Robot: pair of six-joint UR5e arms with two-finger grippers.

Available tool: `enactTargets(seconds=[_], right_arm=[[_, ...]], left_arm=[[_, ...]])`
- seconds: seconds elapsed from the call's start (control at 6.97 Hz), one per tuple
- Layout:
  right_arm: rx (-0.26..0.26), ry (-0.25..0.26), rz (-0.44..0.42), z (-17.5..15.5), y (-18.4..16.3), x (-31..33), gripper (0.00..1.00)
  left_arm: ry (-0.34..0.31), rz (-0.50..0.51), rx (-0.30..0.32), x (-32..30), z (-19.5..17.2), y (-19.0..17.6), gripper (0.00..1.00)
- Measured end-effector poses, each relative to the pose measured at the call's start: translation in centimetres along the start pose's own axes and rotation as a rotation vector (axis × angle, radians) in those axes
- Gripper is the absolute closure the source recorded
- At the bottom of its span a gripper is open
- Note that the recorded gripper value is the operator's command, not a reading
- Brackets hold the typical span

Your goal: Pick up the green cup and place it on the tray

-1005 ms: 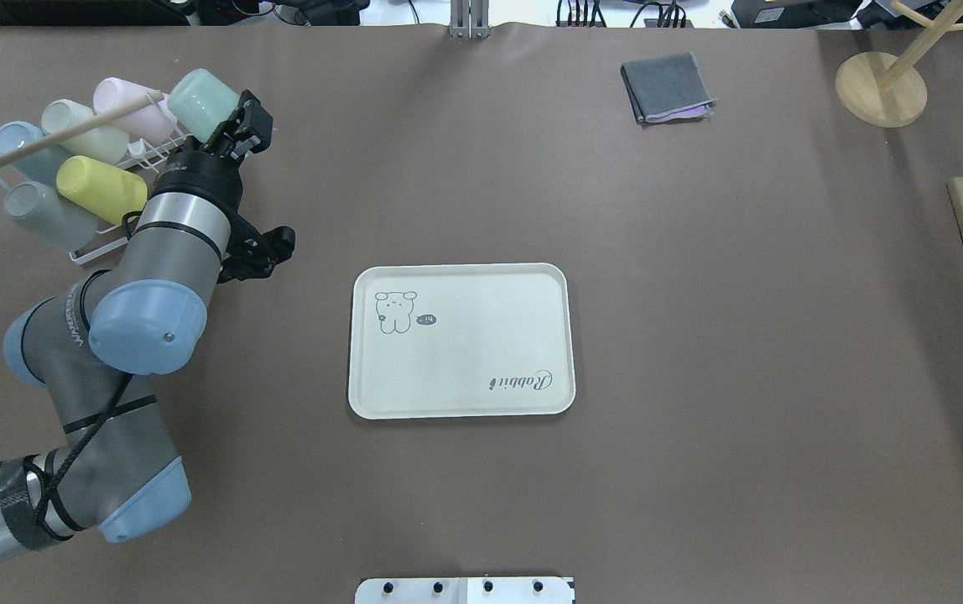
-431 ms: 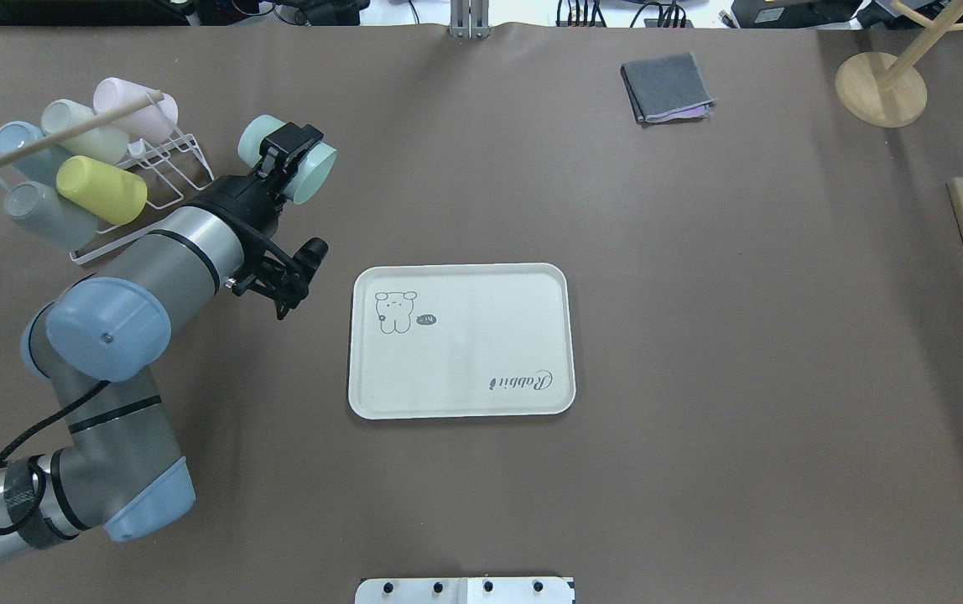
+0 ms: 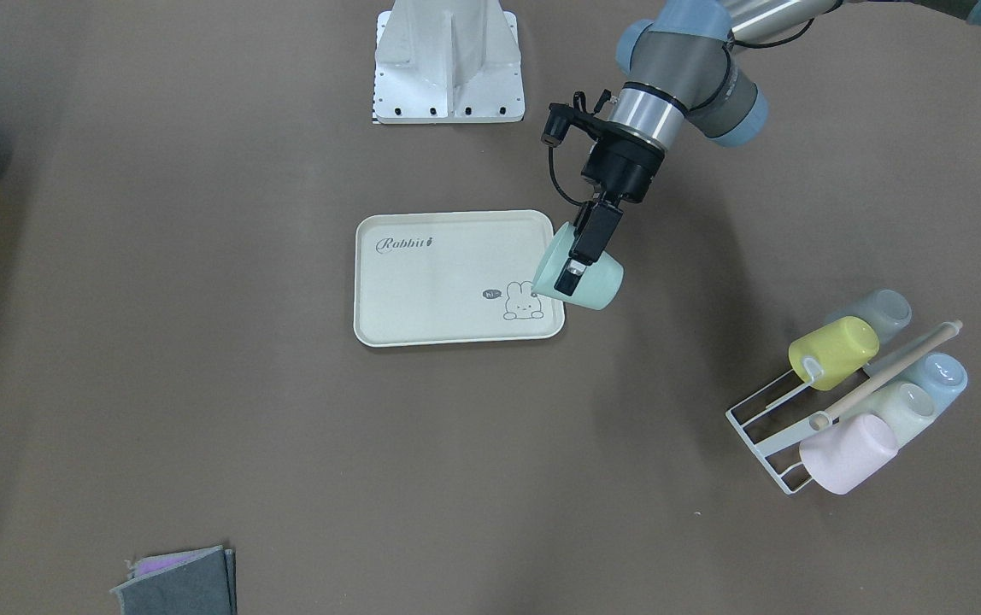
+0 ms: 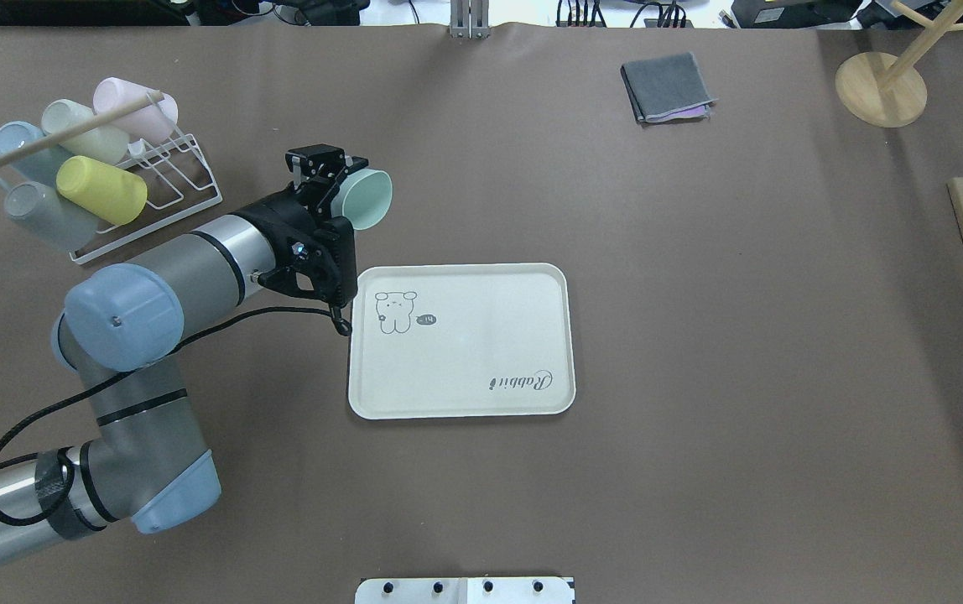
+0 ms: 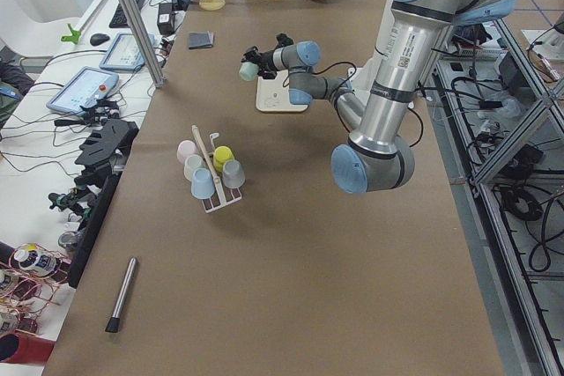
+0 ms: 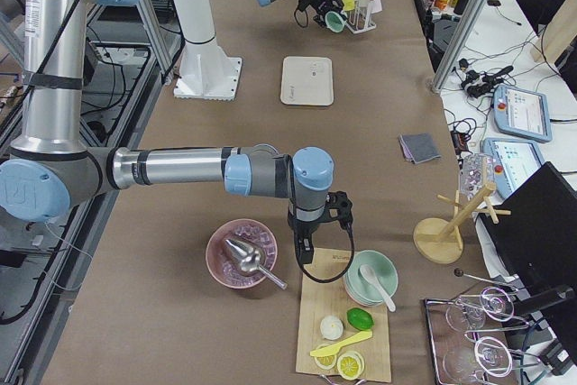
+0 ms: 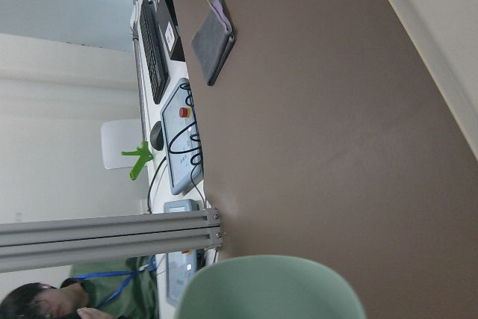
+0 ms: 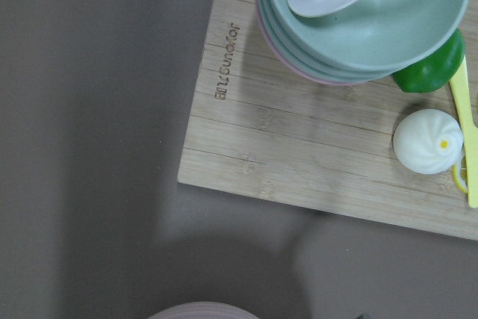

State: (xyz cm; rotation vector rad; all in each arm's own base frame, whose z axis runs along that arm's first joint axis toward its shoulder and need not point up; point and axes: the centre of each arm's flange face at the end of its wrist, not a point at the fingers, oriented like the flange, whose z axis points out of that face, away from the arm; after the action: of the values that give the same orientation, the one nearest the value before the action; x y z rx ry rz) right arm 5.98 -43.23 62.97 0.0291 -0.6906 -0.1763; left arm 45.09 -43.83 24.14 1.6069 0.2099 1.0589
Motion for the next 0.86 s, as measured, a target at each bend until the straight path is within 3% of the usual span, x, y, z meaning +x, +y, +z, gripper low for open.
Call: enactTargets(seconds=[0.43, 0.57, 0.86], right_arm=[[0.001, 0.0, -0.001, 0.0, 0.0, 0.0, 0.0], [0.001, 0.001, -0.001, 0.0, 0.0, 0.0, 0.0], [0.001, 0.0, -0.002, -0.1, 0.0, 0.0, 0.0]], left_arm=[[0.211, -0.598, 0.099, 2.5, 4.4, -3.8, 0.66], [0.253, -0.718, 0.135, 3.5, 5.2, -4.5, 0.66], [0.289, -0.81, 0.23, 5.2, 7.0, -5.7, 0.66]])
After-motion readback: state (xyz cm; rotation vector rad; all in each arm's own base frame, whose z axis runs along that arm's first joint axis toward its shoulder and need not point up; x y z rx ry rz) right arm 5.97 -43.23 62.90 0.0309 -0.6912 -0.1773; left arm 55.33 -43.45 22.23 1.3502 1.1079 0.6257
